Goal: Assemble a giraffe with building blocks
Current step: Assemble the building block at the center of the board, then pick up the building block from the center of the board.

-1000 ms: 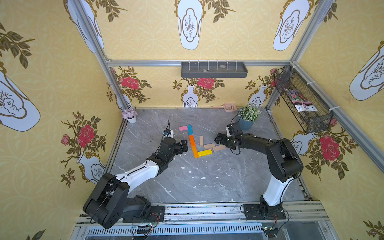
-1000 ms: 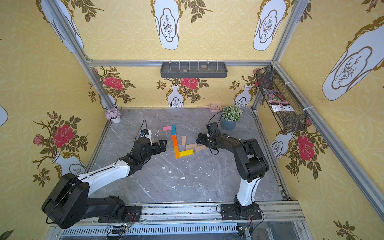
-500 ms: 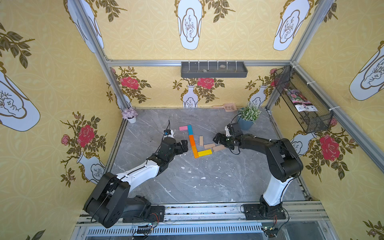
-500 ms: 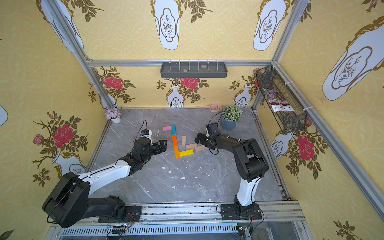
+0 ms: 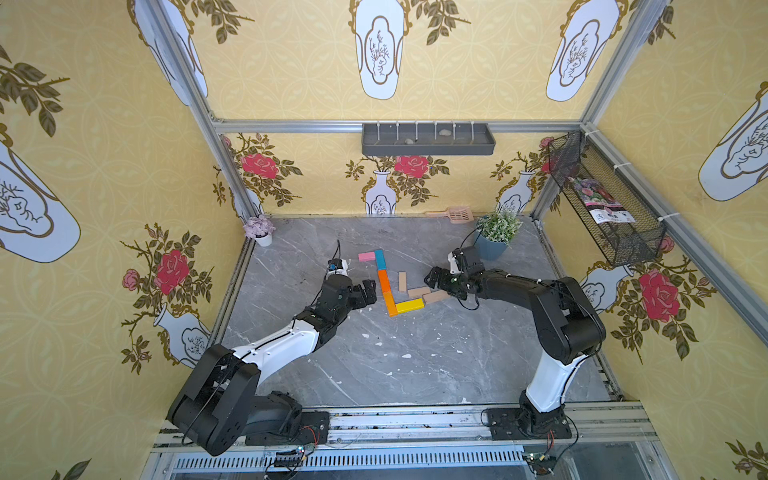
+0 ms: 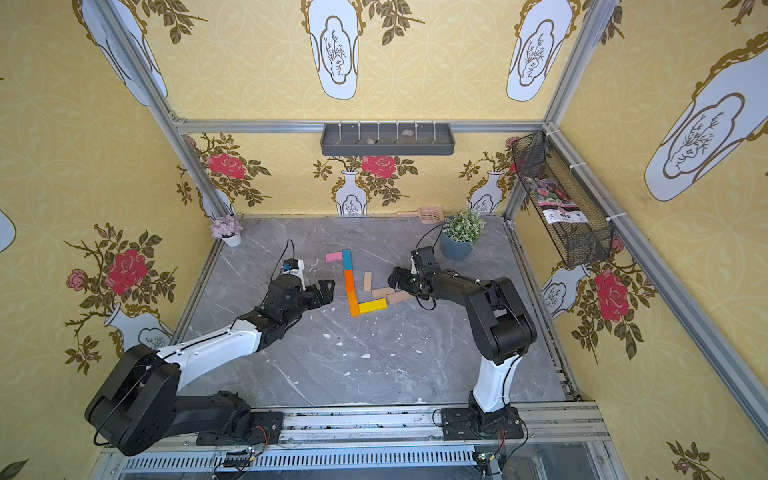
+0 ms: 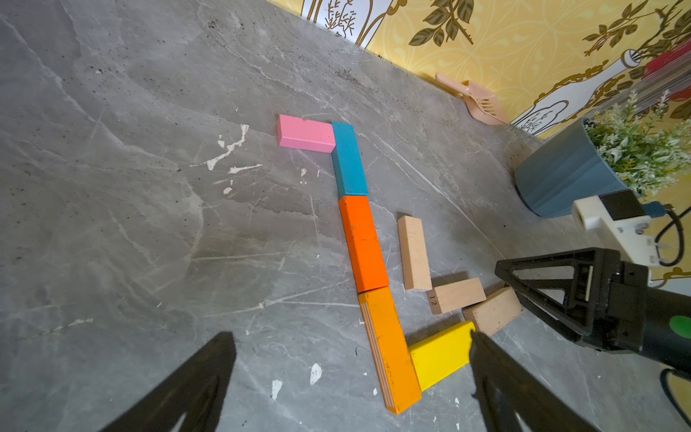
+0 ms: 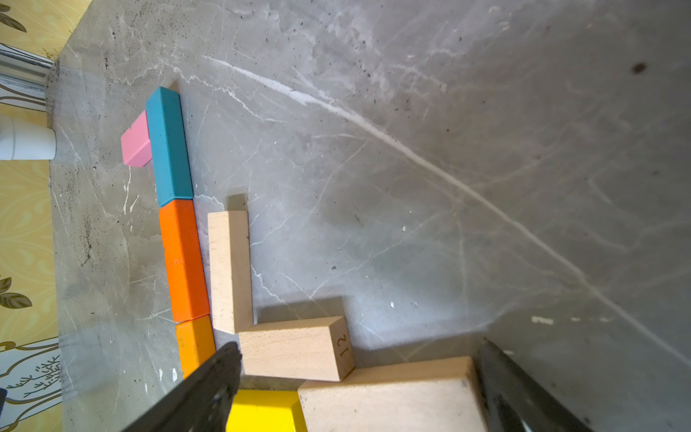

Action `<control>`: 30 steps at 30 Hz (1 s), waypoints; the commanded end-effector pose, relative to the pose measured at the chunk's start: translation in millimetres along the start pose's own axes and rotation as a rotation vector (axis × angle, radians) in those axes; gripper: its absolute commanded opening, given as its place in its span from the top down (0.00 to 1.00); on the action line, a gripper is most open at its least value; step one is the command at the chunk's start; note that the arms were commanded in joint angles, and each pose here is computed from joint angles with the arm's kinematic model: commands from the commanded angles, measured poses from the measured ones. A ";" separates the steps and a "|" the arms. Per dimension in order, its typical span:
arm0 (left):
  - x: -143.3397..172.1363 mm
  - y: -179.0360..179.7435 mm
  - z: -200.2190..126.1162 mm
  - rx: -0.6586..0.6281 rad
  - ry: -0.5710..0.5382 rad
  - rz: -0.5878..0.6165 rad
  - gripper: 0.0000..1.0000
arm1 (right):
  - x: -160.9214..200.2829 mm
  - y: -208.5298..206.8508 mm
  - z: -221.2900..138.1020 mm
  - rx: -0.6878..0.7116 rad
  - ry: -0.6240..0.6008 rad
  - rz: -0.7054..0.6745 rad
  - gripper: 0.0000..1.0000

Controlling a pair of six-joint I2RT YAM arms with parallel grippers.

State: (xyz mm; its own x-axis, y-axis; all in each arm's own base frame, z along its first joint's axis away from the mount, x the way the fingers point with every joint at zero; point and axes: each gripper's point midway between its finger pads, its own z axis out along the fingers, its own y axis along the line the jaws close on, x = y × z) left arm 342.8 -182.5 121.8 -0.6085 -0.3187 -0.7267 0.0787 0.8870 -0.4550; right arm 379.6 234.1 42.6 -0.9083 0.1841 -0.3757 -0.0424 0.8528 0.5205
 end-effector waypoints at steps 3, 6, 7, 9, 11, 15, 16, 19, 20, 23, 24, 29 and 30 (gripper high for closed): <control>-4.1 -3.8 0.1 0.013 -0.012 0.003 0.01 | -2.0 9.4 -0.5 -0.029 -0.013 -0.009 0.02; -4.2 -3.8 -0.2 0.014 -0.012 0.003 0.01 | -1.7 9.4 -0.6 -0.029 -0.013 -0.006 0.02; -4.2 -3.8 -0.2 0.014 -0.012 0.003 0.01 | -1.6 9.3 -1.2 -0.029 -0.013 -0.006 0.03; -4.2 -3.8 -0.2 0.014 -0.012 0.003 0.01 | -2.0 10.7 -1.9 -0.032 -0.015 -0.009 0.02; -4.6 -4.1 -0.5 0.015 -0.013 0.004 0.01 | -3.1 11.1 -2.5 -0.033 -0.018 -0.008 0.03; -5.4 -4.1 -1.3 0.014 -0.015 0.005 0.01 | -2.3 11.7 -2.0 -0.034 -0.016 -0.005 0.03; -5.3 -4.1 -1.4 0.014 -0.015 0.005 0.01 | -1.3 11.8 -1.5 -0.034 -0.014 -0.004 0.03; -5.5 -4.1 -1.6 0.014 -0.016 0.004 0.01 | 0.1 12.1 -0.3 -0.033 -0.011 -0.006 0.03; -5.6 -4.3 -1.7 0.015 -0.016 0.004 0.01 | 0.5 12.2 0.0 -0.033 -0.010 -0.006 0.03; -5.1 -4.2 -1.7 0.015 -0.014 0.004 0.01 | -2.9 11.4 -2.9 -0.020 -0.022 -0.006 0.03; -5.9 -4.4 -2.1 0.016 -0.018 0.004 0.01 | -7.2 9.3 -5.9 0.003 -0.039 -0.012 0.03; -6.7 -2.0 -3.2 0.004 -0.025 0.001 0.01 | -34.1 4.6 -31.9 0.170 -0.153 -0.060 0.02; -7.2 0.3 -3.6 -0.006 -0.030 -0.004 0.01 | -38.6 10.0 -34.0 0.196 -0.168 -0.084 0.01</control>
State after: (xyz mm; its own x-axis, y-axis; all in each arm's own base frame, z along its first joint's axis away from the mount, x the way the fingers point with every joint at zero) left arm 342.4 -182.1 126.5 -0.6010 -0.3207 -0.7321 0.0842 0.8855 -0.4570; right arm 391.6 229.4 77.1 -0.8603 0.1978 -0.4699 -0.0368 0.8952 0.4442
